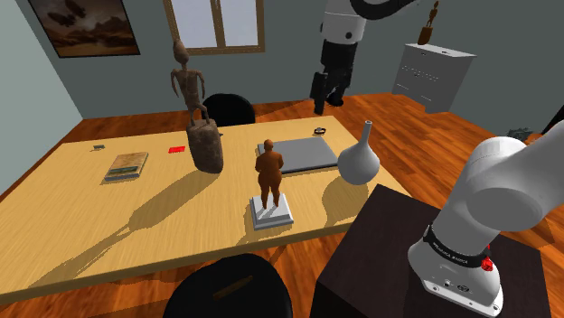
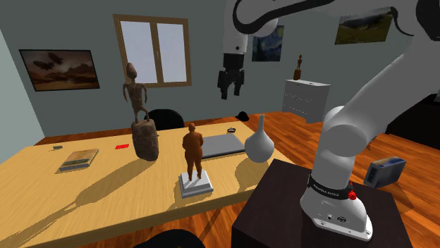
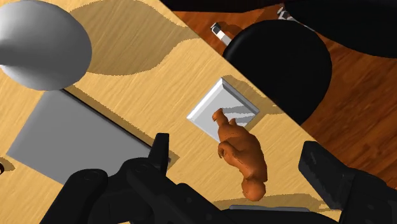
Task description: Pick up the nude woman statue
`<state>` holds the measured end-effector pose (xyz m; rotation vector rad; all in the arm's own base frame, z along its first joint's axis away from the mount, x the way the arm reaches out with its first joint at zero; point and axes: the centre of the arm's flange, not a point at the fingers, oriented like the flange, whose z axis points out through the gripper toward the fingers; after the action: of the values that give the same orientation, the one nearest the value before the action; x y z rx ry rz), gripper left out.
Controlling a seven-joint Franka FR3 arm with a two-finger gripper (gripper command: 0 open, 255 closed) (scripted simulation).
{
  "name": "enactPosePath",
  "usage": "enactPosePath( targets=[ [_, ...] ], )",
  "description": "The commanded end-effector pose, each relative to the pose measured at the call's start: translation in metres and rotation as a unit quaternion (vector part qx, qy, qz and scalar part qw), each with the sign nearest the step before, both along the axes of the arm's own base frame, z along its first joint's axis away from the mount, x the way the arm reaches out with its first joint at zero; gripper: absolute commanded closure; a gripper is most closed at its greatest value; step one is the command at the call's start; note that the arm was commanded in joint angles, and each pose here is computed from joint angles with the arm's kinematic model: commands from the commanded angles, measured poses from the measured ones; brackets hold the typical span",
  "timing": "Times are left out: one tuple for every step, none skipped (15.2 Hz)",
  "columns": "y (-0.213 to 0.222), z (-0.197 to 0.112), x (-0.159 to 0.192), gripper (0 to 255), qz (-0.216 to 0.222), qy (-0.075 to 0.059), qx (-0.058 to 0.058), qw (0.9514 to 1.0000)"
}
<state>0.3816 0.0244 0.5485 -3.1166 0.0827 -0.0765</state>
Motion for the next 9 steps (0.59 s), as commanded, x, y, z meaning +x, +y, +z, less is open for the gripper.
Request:
enactPosePath(
  targets=[
    [0.01,-0.013,0.019,0,-0.005,0.0,-0.004,1.0],
    [0.016,-0.02,0.03,0,-0.007,0.0,-0.006,1.0],
    [0.022,-0.026,0.04,0,-0.009,0.001,-0.008,0.9999],
    [0.027,-0.033,0.051,0,-0.011,0.001,-0.01,0.9999],
    [0.033,-0.039,0.061,0,-0.013,0.001,-0.012,0.9998],
    [0.038,-0.046,0.072,0,-0.015,0.002,-0.014,0.9998],
    [0.043,-0.053,0.082,0,-0.018,0.002,-0.016,0.9997],
    [0.049,-0.059,0.093,0,-0.02,0.002,-0.018,0.9996],
    [0.054,-0.066,0.103,0,-0.022,0.003,-0.02,0.9996]
  ],
)
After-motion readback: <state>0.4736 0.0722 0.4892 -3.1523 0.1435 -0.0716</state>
